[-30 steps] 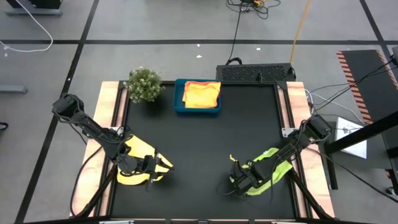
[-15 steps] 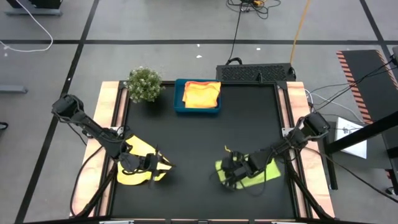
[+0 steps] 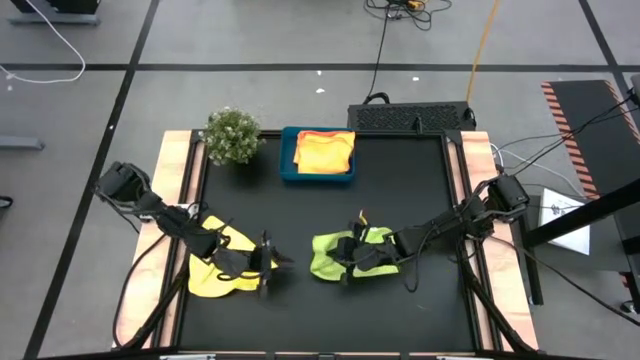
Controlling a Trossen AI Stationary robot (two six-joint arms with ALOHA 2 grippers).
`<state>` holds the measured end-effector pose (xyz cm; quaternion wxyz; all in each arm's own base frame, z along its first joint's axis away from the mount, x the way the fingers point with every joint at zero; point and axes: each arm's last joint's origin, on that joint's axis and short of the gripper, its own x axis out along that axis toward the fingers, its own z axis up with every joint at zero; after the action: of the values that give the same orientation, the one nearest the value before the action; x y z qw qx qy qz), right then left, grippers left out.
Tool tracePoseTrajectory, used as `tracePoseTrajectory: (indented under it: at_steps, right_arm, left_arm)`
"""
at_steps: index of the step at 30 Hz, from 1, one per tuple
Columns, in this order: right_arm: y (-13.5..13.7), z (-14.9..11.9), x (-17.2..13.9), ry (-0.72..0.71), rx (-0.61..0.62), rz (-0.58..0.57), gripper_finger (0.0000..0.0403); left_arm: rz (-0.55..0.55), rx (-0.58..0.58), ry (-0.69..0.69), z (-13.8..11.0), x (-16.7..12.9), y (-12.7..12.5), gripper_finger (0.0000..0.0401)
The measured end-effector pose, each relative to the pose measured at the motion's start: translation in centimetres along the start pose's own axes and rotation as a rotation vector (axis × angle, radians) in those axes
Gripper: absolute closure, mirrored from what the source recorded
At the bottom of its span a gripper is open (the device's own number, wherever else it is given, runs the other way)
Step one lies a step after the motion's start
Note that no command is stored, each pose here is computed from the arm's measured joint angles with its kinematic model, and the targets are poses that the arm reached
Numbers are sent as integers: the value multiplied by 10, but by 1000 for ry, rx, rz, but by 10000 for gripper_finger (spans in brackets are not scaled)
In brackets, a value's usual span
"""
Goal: Fold microfiber towels
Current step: Fold the green microfiber towel
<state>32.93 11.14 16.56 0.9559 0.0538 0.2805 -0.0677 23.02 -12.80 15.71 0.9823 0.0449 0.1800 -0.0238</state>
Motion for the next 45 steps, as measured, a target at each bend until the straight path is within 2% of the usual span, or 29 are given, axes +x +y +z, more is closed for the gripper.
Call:
tracePoseTrajectory:
  at_steps: [5, 9, 14, 17, 22, 30, 34, 38, 45]
  right_arm:
    - [7, 1, -2, -31, -30, 17, 403]
    - [10, -5, -3, -30, -60, -56, 403]
    - [11, -7, -2, -24, -63, -63, 403]
    - [13, -7, -3, -33, -59, -55, 403]
    - [17, -3, -4, -70, -71, -36, 403]
    - [16, -4, -4, -67, -75, -41, 403]
    - [16, -4, -4, -68, -75, -41, 403]
    - [16, -3, -4, -68, -75, -41, 403]
    - [16, -4, -4, -68, -75, -41, 403]
  left_arm:
    - [94, -38, -6, -1, 9, 14, 325]
    - [122, -84, -32, 3, 12, 21, 324]
    - [74, -362, -77, 8, 15, 29, 313]
    - [82, -407, -85, 8, 16, 32, 298]
    - [102, -461, -120, 12, 18, 38, 252]
    - [103, -595, -140, 14, 22, 51, 144]
    - [93, -653, -143, 13, 24, 53, 112]
    - [78, -664, -149, 9, 29, 52, 106]
    - [10, -687, -157, 7, 46, 53, 127]
